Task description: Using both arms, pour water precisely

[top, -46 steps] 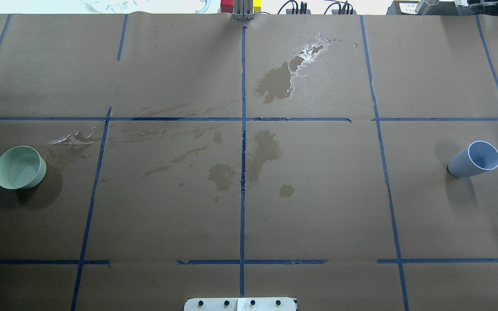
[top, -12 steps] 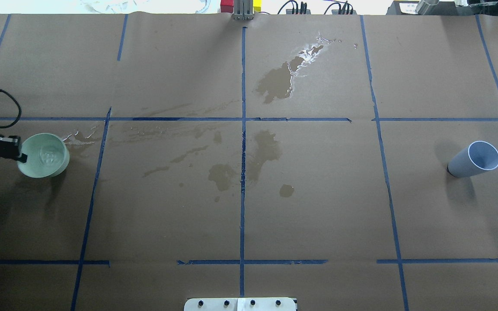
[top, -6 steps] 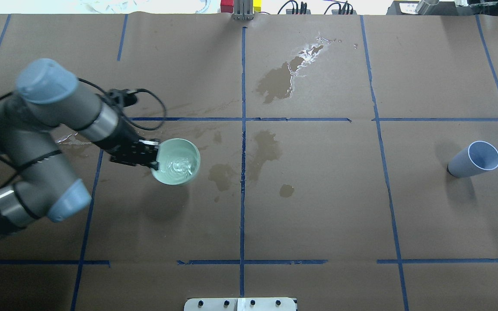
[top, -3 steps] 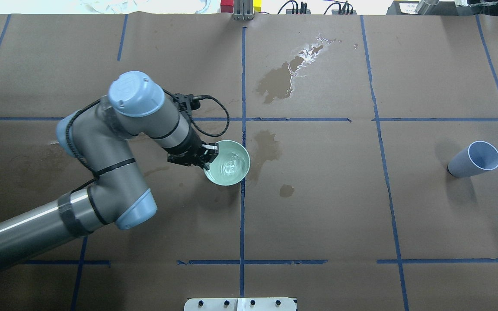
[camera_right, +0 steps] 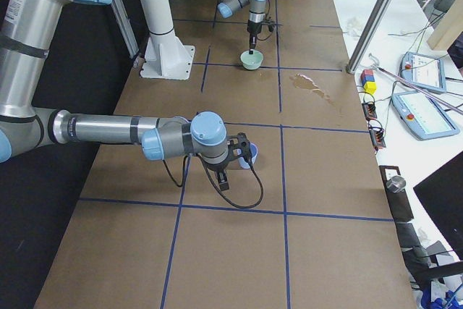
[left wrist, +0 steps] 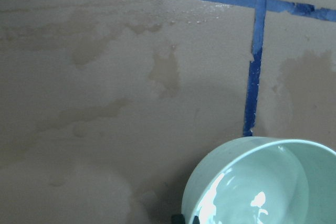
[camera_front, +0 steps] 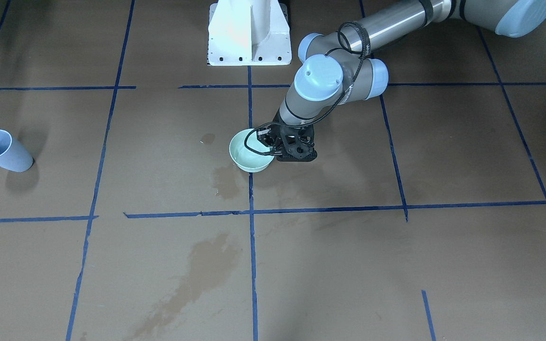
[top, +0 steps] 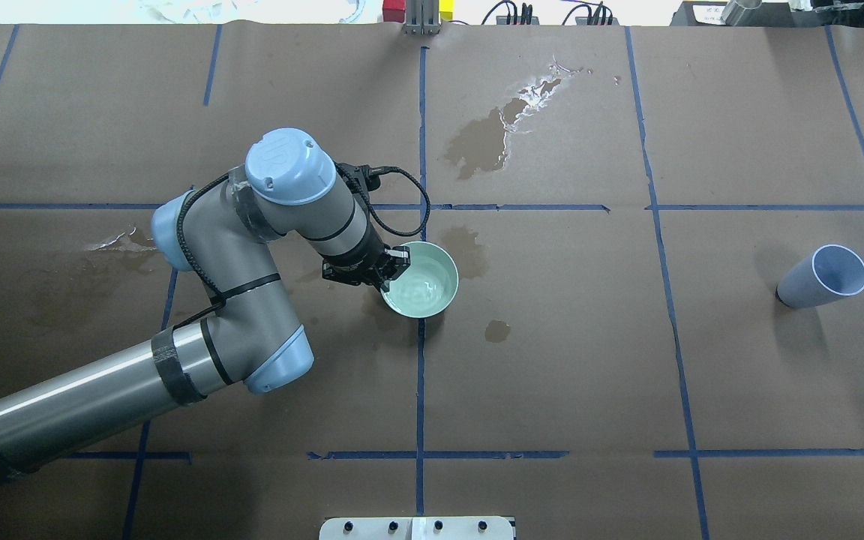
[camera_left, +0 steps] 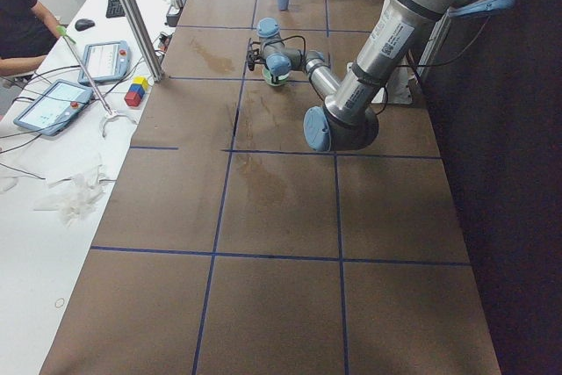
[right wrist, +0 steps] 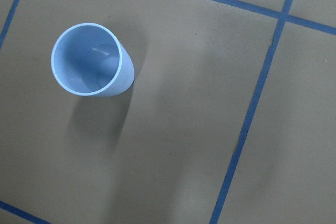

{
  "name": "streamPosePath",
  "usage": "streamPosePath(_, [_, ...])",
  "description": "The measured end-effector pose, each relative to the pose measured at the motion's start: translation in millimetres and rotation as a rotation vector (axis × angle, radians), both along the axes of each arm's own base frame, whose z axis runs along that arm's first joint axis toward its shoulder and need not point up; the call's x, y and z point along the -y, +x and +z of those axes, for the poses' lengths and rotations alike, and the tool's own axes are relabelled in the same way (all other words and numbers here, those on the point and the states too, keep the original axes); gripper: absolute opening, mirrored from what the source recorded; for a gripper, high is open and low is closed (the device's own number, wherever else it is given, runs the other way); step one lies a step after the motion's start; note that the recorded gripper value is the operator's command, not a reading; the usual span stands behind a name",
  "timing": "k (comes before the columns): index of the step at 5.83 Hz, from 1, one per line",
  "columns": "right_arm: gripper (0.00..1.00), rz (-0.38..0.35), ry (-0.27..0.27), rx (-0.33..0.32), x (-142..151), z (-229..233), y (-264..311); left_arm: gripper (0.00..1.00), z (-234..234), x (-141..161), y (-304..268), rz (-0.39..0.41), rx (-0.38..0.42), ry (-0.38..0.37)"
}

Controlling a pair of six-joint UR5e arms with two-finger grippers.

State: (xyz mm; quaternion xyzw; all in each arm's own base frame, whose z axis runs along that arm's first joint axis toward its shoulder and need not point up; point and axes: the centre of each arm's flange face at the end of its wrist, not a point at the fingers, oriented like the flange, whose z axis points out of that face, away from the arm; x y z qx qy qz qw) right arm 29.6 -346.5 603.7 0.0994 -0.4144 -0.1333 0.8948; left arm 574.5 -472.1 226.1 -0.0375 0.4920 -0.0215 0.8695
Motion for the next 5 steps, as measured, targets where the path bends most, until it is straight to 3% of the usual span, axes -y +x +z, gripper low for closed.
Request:
streamPosePath(1, [1.0,0.001,0.001,-0.003,0.4,-0.3,0.2,0.22,0.0,1.2,2.8,0.0,0.003,0.0])
streamPosePath(2, [1.0,0.001,0.002,-0.002,0.6,-0.5,-0.1,0.64,1.8,0.2,5.1,0.003,0.006,-0.001])
streamPosePath(3, [1.0,-0.002,0.003,0.0,0.9,-1.2,-0.9,0.9,3.2,-1.2,6.9,0.006,0.007,-0.002])
streamPosePath(5, [1.0,-0.004,0.015,0.002,2.0,-3.2,-1.7,0.93,-5.9,0.8,-1.1,-0.006,-0.024,0.015])
